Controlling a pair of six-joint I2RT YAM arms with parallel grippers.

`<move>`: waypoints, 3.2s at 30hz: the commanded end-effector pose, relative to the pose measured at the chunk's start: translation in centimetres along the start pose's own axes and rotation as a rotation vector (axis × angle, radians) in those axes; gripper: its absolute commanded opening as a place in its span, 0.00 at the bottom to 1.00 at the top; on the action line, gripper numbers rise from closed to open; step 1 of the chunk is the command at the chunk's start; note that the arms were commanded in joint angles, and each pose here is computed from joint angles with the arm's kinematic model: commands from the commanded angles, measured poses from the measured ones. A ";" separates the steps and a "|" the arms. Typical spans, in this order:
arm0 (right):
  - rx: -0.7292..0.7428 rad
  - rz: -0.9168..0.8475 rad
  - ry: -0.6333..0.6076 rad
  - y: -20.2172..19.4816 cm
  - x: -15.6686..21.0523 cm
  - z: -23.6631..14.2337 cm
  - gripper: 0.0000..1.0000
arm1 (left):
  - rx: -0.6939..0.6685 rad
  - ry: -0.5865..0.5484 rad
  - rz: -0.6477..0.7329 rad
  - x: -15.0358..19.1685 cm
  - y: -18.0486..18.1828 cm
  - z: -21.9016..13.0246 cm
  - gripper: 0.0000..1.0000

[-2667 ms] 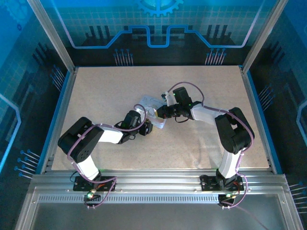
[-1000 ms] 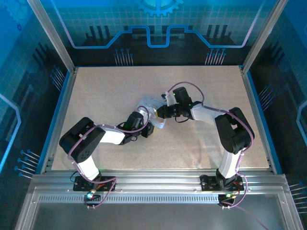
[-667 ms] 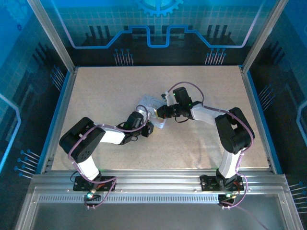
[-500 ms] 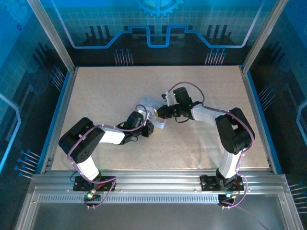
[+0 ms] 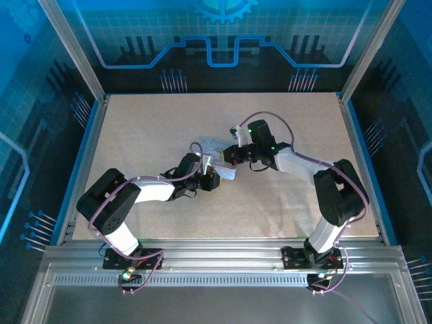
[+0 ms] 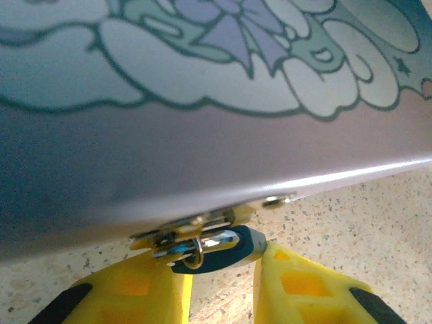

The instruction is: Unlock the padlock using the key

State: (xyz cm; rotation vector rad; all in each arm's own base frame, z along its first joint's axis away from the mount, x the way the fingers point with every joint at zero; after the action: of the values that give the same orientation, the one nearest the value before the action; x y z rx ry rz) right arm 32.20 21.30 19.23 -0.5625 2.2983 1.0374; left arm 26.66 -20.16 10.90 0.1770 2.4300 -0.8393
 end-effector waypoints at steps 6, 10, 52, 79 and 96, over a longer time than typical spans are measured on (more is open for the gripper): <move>0.038 -0.081 -0.032 0.6 1.4 -2.7 0.00 | 0.045 0.012 -0.055 -0.9 -1.3 -0.5 0.26; 0.054 -0.094 -0.034 0.6 3.5 -3.7 0.00 | 0.042 0.021 -0.083 -0.9 -1.3 -0.5 0.26; 0.055 -0.025 0.019 -1.4 1.4 0.6 0.00 | -0.041 -0.007 -0.218 -1.3 1.2 0.8 0.43; 0.064 -0.077 0.008 0.6 2.0 -0.4 0.00 | -0.044 0.016 -0.209 -1.2 0.7 2.0 0.27; 0.008 -0.265 0.033 2.0 10.4 -2.3 0.00 | 0.079 0.056 -0.387 -1.6 -1.6 -1.3 0.27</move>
State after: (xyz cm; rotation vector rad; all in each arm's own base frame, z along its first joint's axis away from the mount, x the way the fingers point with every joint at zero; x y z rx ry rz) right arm 23.04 18.63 14.81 -0.7915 2.2721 0.9041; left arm 27.51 -20.29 12.39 -0.2320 2.5292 -1.0165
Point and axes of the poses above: each hand's point on the last joint's axis, 136 mm out from that joint toward the fingers, its own z axis out along the fingers, its own y axis along the line the jaws close on, x = y × z, the point moved 10 cm from there along -z, back along the fingers, and after that the axes turned 3 degrees about -z, right-handed, at the moved point
